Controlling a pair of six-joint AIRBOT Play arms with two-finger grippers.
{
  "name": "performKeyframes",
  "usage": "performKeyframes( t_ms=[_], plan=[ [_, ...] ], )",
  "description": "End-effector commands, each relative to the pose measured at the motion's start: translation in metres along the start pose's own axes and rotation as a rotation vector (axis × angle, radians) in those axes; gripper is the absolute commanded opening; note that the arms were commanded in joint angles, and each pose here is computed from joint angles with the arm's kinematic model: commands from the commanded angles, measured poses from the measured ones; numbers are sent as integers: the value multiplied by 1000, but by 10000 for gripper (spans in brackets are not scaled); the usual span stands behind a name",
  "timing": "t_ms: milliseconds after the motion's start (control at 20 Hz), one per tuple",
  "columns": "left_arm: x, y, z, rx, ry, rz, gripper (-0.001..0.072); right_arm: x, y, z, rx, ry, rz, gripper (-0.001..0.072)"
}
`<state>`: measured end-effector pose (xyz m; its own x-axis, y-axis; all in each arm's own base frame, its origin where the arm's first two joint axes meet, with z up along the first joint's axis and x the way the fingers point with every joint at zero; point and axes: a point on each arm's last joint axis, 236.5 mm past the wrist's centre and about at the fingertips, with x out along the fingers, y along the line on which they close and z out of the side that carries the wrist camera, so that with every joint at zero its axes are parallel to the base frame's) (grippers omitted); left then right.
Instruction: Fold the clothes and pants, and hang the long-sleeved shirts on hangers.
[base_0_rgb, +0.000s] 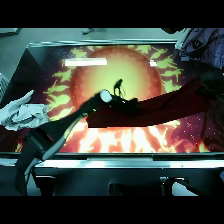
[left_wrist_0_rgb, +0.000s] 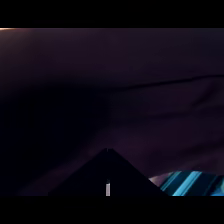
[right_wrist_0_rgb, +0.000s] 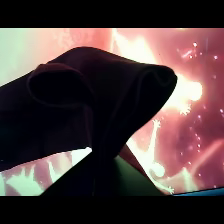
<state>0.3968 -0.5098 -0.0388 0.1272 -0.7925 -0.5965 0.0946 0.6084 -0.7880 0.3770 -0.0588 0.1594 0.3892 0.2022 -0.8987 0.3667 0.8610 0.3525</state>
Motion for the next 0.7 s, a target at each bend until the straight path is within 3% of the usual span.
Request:
performKeyframes(
  t_ms=[0, 200, 400, 650],
  plan=[
    [48, -28, -37, -136, -20, -82, 17, -11, 3, -7, 25, 21, -3, 33],
    [76, -27, -75, -200, 38, -94, 16, -11, 11, -12, 24, 41, 30, 33],
    [74, -23, -70, -202, 43, -93, 18, -11, 11, -12, 24, 43, 30, 33],
    [1, -5, -22, -37, 107, -49, 15, -10, 32, -11, 71, 35, 88, 33]
  ],
)
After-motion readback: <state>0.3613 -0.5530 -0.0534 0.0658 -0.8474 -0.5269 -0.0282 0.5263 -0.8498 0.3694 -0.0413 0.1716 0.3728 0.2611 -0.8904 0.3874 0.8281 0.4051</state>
